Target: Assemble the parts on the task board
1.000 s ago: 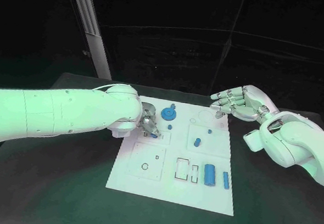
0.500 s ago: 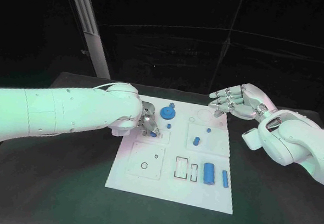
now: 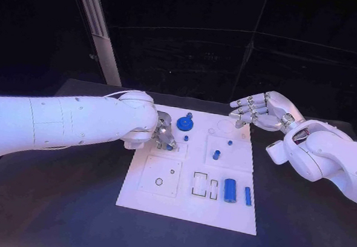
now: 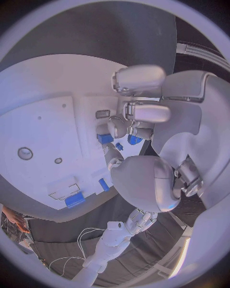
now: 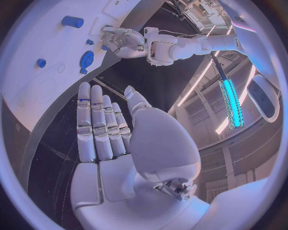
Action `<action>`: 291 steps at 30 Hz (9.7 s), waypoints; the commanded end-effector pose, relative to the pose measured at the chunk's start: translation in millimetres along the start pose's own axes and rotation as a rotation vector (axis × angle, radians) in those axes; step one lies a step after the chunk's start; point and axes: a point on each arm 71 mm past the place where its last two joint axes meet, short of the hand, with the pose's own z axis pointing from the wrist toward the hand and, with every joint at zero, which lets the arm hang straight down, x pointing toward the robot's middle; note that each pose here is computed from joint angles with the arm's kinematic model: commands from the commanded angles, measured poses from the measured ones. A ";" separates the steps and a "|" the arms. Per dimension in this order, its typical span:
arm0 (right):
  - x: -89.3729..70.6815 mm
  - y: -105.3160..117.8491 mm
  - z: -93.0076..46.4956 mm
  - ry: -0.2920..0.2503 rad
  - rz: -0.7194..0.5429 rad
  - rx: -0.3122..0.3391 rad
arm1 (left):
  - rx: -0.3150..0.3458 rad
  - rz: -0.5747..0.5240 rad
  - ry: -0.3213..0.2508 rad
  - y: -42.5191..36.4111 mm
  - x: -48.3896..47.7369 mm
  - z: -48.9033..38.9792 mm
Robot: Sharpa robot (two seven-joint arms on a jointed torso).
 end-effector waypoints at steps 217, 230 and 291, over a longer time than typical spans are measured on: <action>1.7 -4.3 9.8 0.022 -0.002 0.005 | 0.031 -0.098 -0.117 48.1 5.5 -11.8; 1.5 -4.5 9.6 0.022 -0.002 0.005 | 0.041 -0.083 -0.093 44.9 9.0 -13.3; 1.0 -5.1 9.7 0.019 -0.003 0.011 | 0.080 -0.239 -0.179 56.5 -7.1 -8.9</action>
